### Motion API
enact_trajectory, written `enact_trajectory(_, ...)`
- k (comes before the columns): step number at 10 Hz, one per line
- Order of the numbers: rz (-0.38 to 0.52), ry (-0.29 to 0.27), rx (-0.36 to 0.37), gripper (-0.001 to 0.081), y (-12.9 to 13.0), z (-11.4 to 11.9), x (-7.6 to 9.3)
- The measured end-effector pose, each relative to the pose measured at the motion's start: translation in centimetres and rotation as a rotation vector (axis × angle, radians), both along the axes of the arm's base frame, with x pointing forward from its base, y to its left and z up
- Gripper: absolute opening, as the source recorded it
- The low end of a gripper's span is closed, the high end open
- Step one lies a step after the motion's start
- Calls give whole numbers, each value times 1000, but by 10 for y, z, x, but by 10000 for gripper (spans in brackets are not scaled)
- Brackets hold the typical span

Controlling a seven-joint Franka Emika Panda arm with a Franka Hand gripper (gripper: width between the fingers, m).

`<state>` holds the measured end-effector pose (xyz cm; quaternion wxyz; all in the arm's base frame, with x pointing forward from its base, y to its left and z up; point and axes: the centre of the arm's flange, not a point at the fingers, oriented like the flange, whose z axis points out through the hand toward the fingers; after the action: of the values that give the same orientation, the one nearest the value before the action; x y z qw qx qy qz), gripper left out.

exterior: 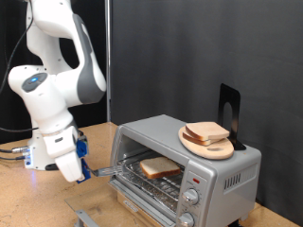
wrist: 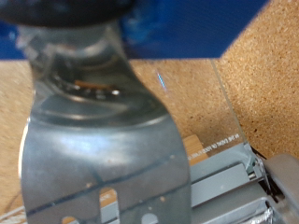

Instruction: Make a piece of toast with the oven

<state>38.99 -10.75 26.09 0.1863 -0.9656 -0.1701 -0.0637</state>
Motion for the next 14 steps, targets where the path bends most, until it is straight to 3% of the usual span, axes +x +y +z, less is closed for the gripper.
enact_trajectory(2,-44,19,73,395,-22,7,4)
enact_trajectory(4,-44,18,74,395,-20,7,4)
enact_trajectory(5,-53,20,123,395,-20,13,5)
enact_trajectory(7,-77,-17,262,395,-25,42,9)
enact_trajectory(9,-79,-42,334,395,-29,73,13)
enact_trajectory(12,-85,-67,357,395,-27,115,17)
enact_trajectory(14,-84,-76,356,395,-22,130,18)
